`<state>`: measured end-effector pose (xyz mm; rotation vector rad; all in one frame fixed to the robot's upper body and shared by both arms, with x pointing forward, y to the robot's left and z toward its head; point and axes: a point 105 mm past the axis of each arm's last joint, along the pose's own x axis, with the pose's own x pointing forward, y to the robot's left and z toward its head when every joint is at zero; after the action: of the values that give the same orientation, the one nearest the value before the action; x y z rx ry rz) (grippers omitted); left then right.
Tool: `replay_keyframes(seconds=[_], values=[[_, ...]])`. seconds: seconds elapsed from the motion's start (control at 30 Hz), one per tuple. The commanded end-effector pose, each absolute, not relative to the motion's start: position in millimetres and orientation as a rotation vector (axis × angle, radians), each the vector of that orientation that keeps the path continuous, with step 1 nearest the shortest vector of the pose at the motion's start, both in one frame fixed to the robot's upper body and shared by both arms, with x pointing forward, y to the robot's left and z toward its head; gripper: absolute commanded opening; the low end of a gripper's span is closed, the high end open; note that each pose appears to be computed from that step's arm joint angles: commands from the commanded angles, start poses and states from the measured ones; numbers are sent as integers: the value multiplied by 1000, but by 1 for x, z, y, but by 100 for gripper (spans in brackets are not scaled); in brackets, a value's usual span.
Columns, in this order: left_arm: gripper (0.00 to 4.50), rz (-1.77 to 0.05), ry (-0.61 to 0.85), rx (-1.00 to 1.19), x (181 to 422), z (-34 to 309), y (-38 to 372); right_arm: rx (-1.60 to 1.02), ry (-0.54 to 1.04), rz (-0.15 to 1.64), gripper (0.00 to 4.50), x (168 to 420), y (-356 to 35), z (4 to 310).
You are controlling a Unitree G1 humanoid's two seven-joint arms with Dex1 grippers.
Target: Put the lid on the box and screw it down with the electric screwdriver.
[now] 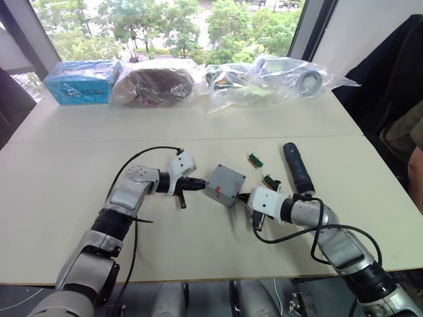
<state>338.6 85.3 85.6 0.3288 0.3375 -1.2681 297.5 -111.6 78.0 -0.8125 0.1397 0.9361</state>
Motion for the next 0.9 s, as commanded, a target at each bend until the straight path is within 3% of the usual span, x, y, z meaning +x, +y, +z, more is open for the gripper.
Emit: replay_keyframes(seconds=[0.03,0.47,0.9], values=[[0,-1375,326,337,321,92,76,-810,45,1010,4,294,-92,94],[0,-1360,350,371,306,94,97,-811,33,1162,4,287,-71,91],[0,-1326,395,397,296,97,128,-826,46,1063,4,295,-91,95]])
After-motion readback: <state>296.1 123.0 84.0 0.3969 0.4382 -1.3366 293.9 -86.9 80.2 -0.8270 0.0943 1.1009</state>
